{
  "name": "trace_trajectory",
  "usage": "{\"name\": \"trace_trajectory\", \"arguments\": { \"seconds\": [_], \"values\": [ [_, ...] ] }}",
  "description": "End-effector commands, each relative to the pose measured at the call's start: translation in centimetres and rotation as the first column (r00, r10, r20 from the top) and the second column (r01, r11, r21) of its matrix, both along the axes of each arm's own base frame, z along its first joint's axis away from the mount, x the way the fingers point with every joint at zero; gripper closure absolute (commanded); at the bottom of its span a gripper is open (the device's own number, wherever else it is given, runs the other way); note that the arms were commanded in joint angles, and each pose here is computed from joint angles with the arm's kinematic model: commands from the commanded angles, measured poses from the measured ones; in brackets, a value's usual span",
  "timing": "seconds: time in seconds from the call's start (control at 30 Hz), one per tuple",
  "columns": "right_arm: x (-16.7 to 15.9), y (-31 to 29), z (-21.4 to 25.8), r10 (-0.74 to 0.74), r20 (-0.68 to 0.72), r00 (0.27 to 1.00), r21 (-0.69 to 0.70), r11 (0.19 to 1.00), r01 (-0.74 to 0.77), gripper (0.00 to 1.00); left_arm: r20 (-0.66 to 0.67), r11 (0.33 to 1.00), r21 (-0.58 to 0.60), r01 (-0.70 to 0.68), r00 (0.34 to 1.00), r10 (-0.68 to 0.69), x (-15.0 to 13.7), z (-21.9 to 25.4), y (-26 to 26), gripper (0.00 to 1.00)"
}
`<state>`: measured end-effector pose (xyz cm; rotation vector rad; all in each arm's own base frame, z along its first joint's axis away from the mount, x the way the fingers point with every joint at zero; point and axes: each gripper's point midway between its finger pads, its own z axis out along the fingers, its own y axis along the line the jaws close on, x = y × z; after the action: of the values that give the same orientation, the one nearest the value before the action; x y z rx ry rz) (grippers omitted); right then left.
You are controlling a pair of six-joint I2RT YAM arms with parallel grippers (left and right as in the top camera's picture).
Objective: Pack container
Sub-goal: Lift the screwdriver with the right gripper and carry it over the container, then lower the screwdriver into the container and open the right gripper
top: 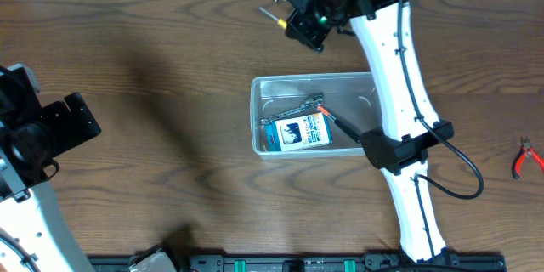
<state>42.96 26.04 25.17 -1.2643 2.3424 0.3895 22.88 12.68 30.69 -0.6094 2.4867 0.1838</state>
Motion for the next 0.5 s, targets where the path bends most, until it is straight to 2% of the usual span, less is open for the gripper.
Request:
{"name": "trace_trajectory", "arguments": {
  "seconds": [0.0,0.23,0.47],
  "values": [
    [-0.7,0.1,-0.3,-0.014,-0.019,1.0,-0.037,0.999,0.013,0.83,0.014,1.0,-0.007,-0.011,1.0,0.011,0.1,0.3,0.1,0.02],
    [-1.7,0.2,-4.0,-0.046,-0.157,0.987,-0.09,0.995,0.033,0.84,0.014,1.0,-0.007,-0.011,1.0,0.011,0.1,0.3,0.1,0.02],
    [-3.2,0.9,-6.5,-0.03,-0.237,0.971,-0.134,0.991,-0.002,0.84,0.014,1.0,-0.007,-0.011,1.0,0.011,0.1,0.3,0.1,0.02]
  ]
}}
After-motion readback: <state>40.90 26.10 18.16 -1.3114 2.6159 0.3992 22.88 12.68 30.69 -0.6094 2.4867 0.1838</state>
